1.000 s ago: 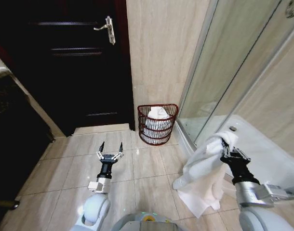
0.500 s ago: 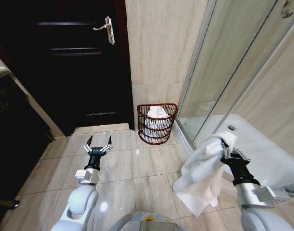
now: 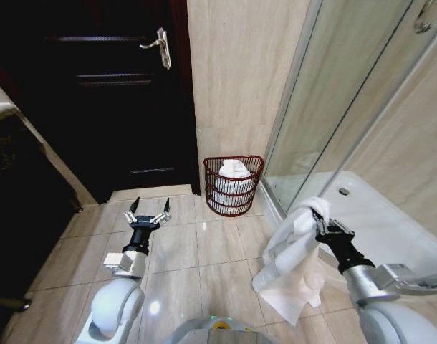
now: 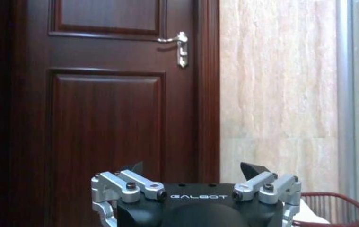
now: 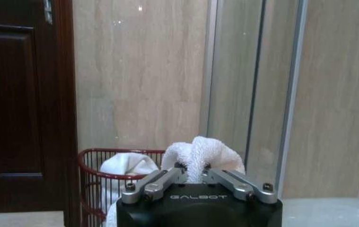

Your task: Discard the used towel into the hamper.

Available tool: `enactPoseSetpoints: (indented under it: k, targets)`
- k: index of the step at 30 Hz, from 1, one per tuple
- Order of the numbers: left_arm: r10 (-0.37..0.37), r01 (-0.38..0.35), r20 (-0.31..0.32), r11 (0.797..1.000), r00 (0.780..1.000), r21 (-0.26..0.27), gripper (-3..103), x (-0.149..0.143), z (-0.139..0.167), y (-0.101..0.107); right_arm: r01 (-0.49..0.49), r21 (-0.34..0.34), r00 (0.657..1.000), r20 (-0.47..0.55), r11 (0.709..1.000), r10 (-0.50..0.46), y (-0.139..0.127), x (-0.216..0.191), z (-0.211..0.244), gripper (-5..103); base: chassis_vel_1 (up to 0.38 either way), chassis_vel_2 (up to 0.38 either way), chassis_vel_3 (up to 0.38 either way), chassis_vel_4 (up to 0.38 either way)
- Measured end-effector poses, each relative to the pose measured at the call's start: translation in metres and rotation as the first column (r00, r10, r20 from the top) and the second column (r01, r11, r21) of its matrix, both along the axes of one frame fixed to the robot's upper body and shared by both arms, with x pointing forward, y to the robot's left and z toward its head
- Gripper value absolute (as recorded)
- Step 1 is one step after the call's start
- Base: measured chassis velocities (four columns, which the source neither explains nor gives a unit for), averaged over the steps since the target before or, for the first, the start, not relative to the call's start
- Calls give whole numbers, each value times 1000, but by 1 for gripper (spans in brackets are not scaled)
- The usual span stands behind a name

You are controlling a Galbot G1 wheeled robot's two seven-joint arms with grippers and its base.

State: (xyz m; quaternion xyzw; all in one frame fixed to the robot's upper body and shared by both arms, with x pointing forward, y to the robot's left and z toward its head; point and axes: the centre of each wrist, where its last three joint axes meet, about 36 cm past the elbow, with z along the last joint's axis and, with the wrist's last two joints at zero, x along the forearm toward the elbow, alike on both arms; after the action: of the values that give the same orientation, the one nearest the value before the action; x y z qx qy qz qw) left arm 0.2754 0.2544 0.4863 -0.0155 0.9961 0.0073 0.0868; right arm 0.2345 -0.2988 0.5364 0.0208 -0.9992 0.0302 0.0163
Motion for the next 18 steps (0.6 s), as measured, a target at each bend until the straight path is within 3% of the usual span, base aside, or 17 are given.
enactPoseSetpoints:
  k: [11,18]
  targets:
    - [32,-32,-1,999,999,-15,100,7,8,-6,21,11,999,38,1000,-21,-6,11,14,5,0,0,0,0]
    - [54,-54,11,998,998,-8,100,6,12,2,24,28,998,53,999,-25,-4,17,18,5,0,0,0,0]
